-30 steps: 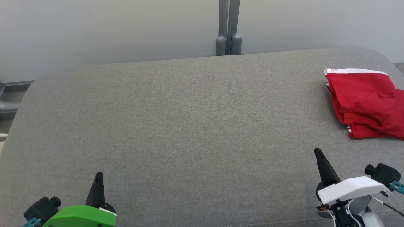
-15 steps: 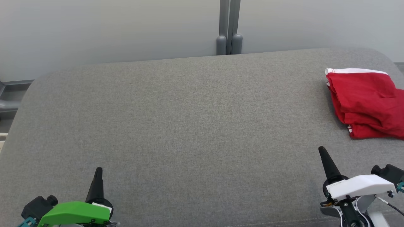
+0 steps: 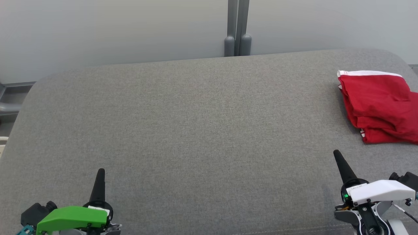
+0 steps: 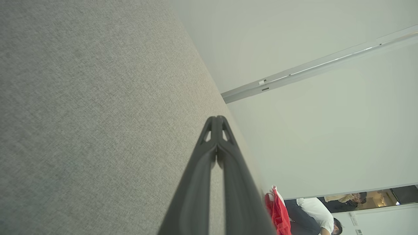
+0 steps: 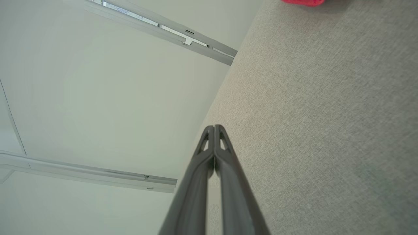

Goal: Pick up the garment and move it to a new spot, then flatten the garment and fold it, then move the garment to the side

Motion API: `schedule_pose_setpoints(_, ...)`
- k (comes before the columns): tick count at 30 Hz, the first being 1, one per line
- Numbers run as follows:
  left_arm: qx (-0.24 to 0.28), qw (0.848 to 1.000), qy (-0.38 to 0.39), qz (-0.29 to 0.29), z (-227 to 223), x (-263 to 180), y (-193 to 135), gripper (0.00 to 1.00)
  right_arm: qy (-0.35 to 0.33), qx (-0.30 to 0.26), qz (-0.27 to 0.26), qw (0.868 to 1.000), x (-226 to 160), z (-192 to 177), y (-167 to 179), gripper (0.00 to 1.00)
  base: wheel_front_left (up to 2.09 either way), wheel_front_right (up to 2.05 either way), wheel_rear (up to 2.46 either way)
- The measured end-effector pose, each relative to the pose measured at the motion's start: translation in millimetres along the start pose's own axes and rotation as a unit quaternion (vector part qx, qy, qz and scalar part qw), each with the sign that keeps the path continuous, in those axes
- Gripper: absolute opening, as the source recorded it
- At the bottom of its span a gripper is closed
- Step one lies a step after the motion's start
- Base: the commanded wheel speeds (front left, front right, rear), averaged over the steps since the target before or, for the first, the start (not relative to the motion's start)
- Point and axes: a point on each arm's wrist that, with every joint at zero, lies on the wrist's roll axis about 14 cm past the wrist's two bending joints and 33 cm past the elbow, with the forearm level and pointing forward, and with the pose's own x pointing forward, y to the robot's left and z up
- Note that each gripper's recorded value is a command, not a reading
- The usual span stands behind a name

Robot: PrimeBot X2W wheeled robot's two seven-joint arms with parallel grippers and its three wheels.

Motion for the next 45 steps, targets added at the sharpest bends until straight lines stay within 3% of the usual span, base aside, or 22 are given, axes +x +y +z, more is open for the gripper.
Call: schedule_pose_setpoints(45, -0.171, 0.984, -0.024, -0.048, 15, 8, -15, 0.0, -0.015, 0.174, 0.014, 0.985, 4, 18, -1, 0.0, 0.0, 0.0, 0.0)
